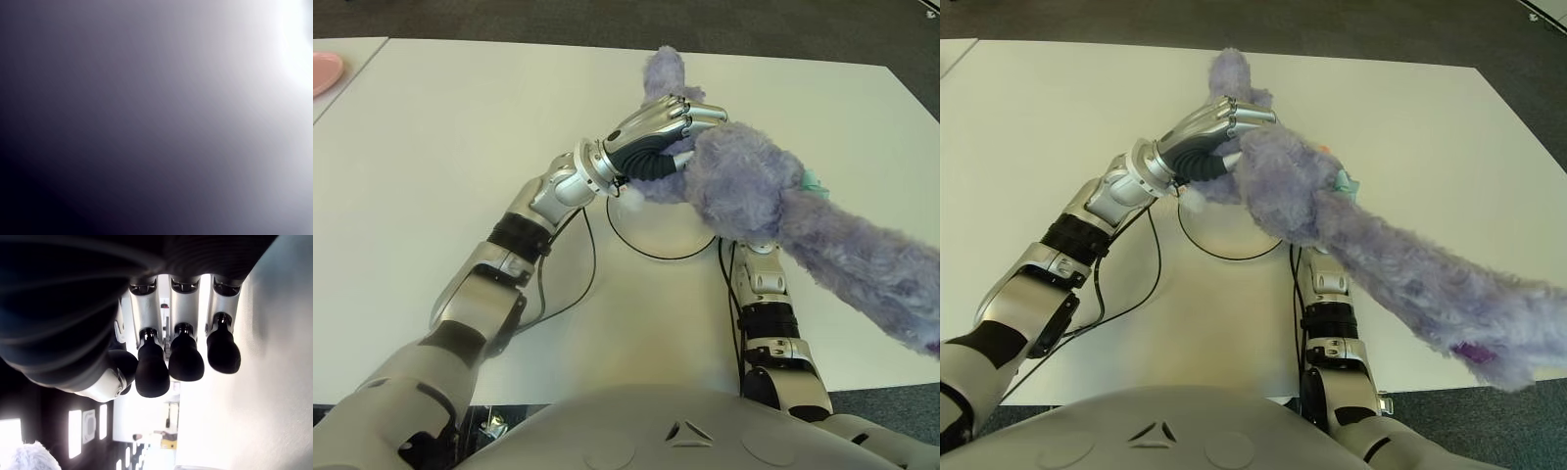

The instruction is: Put the doll into the plate.

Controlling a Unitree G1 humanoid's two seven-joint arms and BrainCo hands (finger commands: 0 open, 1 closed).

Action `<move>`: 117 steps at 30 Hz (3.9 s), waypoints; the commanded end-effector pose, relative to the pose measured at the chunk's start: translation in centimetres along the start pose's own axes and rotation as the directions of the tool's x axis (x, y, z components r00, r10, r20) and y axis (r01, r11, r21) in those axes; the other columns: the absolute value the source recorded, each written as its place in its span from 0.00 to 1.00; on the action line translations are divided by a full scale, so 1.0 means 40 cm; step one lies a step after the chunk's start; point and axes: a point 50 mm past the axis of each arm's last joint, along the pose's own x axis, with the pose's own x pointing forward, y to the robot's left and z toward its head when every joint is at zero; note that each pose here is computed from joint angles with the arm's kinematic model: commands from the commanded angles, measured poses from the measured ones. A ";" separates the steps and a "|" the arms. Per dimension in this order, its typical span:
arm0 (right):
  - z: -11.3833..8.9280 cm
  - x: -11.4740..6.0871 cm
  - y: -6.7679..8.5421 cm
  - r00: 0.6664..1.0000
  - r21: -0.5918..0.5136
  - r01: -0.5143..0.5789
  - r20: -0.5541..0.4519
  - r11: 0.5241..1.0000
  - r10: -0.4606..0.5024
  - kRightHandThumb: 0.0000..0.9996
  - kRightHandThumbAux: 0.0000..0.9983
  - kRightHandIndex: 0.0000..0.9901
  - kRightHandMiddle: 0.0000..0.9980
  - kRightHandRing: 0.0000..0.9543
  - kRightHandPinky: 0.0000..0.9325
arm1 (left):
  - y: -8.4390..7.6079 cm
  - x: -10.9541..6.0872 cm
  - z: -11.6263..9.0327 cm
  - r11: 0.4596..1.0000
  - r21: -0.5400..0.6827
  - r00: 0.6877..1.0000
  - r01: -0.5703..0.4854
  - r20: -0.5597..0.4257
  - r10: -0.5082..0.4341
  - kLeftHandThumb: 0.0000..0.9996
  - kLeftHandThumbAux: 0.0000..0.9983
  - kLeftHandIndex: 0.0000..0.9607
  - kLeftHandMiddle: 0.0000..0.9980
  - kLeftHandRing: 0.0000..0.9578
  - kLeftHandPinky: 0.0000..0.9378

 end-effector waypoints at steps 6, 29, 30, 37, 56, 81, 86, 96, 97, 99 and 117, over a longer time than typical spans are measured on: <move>-0.091 -0.053 -0.006 0.984 -0.038 0.026 -0.178 0.999 -0.033 0.71 0.71 0.45 0.77 0.79 0.80 | -0.026 -0.022 -0.004 0.990 0.073 0.993 0.120 0.007 -0.121 1.00 0.62 0.83 0.47 0.54 0.89; -0.102 -0.051 -0.011 0.984 -0.010 -0.005 -0.176 1.000 0.003 0.71 0.71 0.45 0.79 0.83 0.78 | -0.081 -0.069 -0.026 0.932 0.119 0.940 0.341 -0.067 -0.335 1.00 0.62 0.81 0.47 0.53 0.87; -0.102 -0.051 -0.012 0.984 -0.007 -0.006 -0.176 1.000 0.005 0.71 0.71 0.45 0.78 0.83 0.78 | -0.082 -0.070 -0.027 0.926 0.121 0.934 0.357 -0.074 -0.350 1.00 0.62 0.80 0.47 0.53 0.87; -0.104 -0.051 -0.017 0.984 0.005 -0.012 -0.176 1.000 0.012 0.72 0.71 0.45 0.78 0.82 0.78 | -0.087 -0.076 -0.033 0.906 0.127 0.912 0.405 -0.127 -0.390 0.96 0.61 0.79 0.50 0.83 0.90; -0.104 -0.052 -0.021 0.986 0.033 0.005 -0.168 0.999 0.001 0.72 0.71 0.45 0.77 0.81 0.82 | -0.099 -0.088 -0.040 0.775 0.242 0.811 0.584 -0.148 -0.565 0.85 0.66 0.45 0.58 0.81 0.78; -0.100 -0.050 -0.019 0.985 0.004 0.026 -0.172 1.000 -0.025 0.72 0.71 0.45 0.77 0.81 0.82 | -0.084 -0.106 -0.043 0.645 -0.004 0.637 0.764 -0.145 -0.757 0.37 0.26 0.00 0.00 0.02 0.06; -0.096 -0.048 -0.017 0.984 -0.019 0.035 -0.175 0.999 -0.038 0.72 0.71 0.45 0.78 0.81 0.81 | -0.081 -0.106 -0.043 0.637 -0.082 0.627 0.767 -0.118 -0.770 0.40 0.20 0.00 0.00 0.00 0.01; -0.091 -0.048 -0.009 0.983 -0.040 0.039 -0.176 0.998 -0.045 0.72 0.71 0.45 0.78 0.81 0.80 | -0.068 -0.105 -0.049 0.587 -0.217 0.583 0.780 -0.088 -0.807 0.51 0.15 0.00 0.00 0.00 0.00; -0.090 -0.049 -0.009 0.983 -0.040 0.039 -0.176 0.998 -0.046 0.72 0.71 0.45 0.78 0.81 0.80 | -0.067 -0.104 -0.050 0.585 -0.226 0.582 0.779 -0.087 -0.809 0.52 0.15 0.00 0.00 0.00 0.00; -0.089 -0.049 -0.009 0.983 -0.040 0.041 -0.175 0.998 -0.047 0.71 0.71 0.45 0.77 0.80 0.79 | -0.066 -0.104 -0.050 0.582 -0.237 0.580 0.778 -0.086 -0.810 0.53 0.15 0.00 0.00 0.00 0.00; -0.085 -0.051 -0.004 0.978 -0.048 0.046 -0.202 0.998 -0.055 0.71 0.71 0.45 0.77 0.80 0.81 | -0.033 -0.095 -0.054 0.651 -0.387 0.701 0.653 -0.018 -0.713 0.55 0.17 0.00 0.00 0.00 0.00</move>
